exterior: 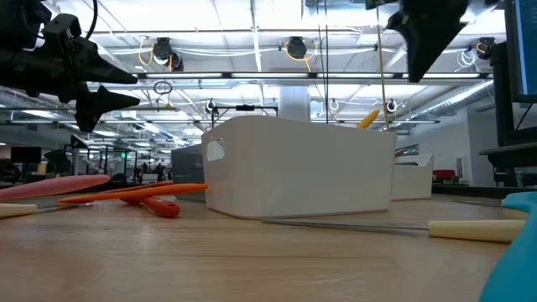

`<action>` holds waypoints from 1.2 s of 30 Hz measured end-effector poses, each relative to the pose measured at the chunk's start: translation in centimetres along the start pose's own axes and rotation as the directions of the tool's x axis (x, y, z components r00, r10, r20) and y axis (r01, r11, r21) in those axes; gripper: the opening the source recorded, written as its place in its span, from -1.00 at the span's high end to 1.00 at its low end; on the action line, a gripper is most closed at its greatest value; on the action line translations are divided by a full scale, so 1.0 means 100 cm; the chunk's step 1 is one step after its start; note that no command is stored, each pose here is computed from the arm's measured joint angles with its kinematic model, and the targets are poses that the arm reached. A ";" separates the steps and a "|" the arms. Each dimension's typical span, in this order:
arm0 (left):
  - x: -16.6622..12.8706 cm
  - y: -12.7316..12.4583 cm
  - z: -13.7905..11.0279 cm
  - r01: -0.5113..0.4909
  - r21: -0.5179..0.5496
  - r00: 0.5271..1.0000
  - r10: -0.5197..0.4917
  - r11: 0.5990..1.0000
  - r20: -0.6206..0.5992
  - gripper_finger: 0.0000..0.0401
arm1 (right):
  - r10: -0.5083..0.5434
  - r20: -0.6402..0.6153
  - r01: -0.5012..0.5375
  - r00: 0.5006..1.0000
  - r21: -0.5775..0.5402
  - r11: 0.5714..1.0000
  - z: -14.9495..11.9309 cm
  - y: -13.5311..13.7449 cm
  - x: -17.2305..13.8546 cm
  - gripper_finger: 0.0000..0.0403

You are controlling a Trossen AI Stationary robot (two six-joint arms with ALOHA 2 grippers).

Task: Pick & Place Kitchen Items
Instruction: Put the blue spatula into the bottom white bin

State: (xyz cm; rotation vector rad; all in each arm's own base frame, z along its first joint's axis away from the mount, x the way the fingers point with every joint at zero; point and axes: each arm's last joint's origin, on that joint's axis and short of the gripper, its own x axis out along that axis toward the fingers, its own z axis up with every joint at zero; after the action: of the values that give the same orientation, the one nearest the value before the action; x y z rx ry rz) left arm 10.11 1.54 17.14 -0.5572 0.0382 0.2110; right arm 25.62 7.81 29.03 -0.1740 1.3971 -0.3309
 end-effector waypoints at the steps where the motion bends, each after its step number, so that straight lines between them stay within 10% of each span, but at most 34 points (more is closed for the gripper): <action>1: 0.000 0.000 0.000 0.000 0.000 1.000 0.000 1.000 0.000 -0.01 | 0.076 0.008 -0.076 0.997 0.025 0.997 -0.001 0.001 -0.004 0.99; 7: 0.000 0.000 0.000 0.001 0.006 1.000 -0.001 1.000 0.000 -0.01 | 0.465 0.147 -0.474 0.873 0.031 0.880 0.001 0.024 -0.030 1.00; 16: 0.000 0.000 0.000 0.002 0.003 1.000 -0.002 1.000 -0.001 -0.01 | 0.539 0.181 -0.533 0.822 -0.084 0.842 0.002 0.079 -0.030 0.98; 22: 0.000 -0.001 0.001 0.007 0.001 1.000 -0.007 1.000 0.007 -0.01 | 0.521 0.088 -0.528 0.849 0.178 0.830 -0.013 0.099 -0.011 0.98; 36: 0.000 -0.002 0.003 0.032 -0.010 0.999 -0.032 0.999 0.032 -0.01 | 0.662 0.146 -0.605 0.735 0.582 0.544 -0.046 0.130 0.036 0.61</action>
State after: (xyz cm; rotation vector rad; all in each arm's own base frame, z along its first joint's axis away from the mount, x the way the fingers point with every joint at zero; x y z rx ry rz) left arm 10.15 1.51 17.57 -0.5642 -0.0025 0.1888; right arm 23.18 19.18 20.79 0.8934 1.2803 -0.1458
